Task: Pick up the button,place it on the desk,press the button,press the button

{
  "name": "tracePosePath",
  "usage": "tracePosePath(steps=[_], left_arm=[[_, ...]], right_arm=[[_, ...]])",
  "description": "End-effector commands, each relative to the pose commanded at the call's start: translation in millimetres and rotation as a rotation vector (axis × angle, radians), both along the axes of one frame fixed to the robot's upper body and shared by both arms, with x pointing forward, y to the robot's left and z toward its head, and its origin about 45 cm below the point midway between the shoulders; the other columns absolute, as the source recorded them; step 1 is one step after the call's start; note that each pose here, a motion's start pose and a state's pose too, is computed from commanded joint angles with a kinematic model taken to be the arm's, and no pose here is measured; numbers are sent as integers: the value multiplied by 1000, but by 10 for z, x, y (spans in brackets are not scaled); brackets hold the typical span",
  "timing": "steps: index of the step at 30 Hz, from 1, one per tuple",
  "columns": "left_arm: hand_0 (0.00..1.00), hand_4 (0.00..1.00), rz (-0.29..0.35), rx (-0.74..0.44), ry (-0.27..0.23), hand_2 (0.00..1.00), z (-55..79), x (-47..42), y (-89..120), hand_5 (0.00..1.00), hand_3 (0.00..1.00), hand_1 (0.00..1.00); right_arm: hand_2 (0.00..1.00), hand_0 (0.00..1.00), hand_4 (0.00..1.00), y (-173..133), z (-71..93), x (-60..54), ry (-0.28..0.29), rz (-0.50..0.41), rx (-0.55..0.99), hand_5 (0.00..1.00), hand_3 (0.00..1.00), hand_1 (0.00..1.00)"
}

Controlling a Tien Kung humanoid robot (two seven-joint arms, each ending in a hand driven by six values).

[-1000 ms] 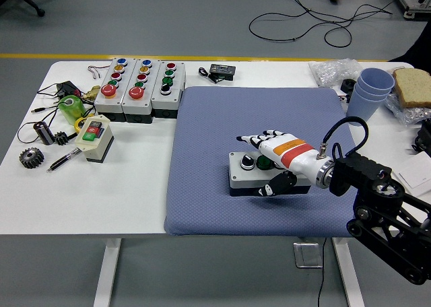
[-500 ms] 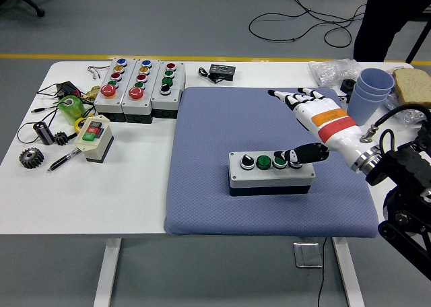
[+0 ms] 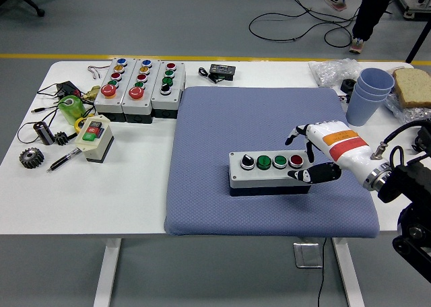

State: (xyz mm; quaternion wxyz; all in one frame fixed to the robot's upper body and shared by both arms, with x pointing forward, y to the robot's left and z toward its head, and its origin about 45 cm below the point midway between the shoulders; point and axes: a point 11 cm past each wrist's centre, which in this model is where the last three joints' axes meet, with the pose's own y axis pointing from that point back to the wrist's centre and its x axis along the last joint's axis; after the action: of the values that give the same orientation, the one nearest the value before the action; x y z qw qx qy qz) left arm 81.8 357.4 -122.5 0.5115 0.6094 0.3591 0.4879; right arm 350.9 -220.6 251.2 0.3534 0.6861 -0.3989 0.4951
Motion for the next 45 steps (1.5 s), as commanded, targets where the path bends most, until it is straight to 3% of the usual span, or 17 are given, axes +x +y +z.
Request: tracePosePath(steps=[8,16,30,45], left_arm=[[739,582,-1,1,-1,888,1,3,2,854,804,860],[739,580,-3,2,0,888,1,1,5,855,804,860],[739,580,-3,3,0,888,2,5,6,856,804,859],[739,579,-8,6,13,888,-4,-46,18,857,804,859]], right_arm=[[241,2,894,-16,-1,-13,6,2,-6,324,609,2],[238,6,888,-13,-84,-66,32,12,-15,321,601,2],[240,23,872,-90,-195,-59,70,-15,-38,353,589,2],[241,30,867,-130,-337,-107,112,-37,-49,354,585,2]])
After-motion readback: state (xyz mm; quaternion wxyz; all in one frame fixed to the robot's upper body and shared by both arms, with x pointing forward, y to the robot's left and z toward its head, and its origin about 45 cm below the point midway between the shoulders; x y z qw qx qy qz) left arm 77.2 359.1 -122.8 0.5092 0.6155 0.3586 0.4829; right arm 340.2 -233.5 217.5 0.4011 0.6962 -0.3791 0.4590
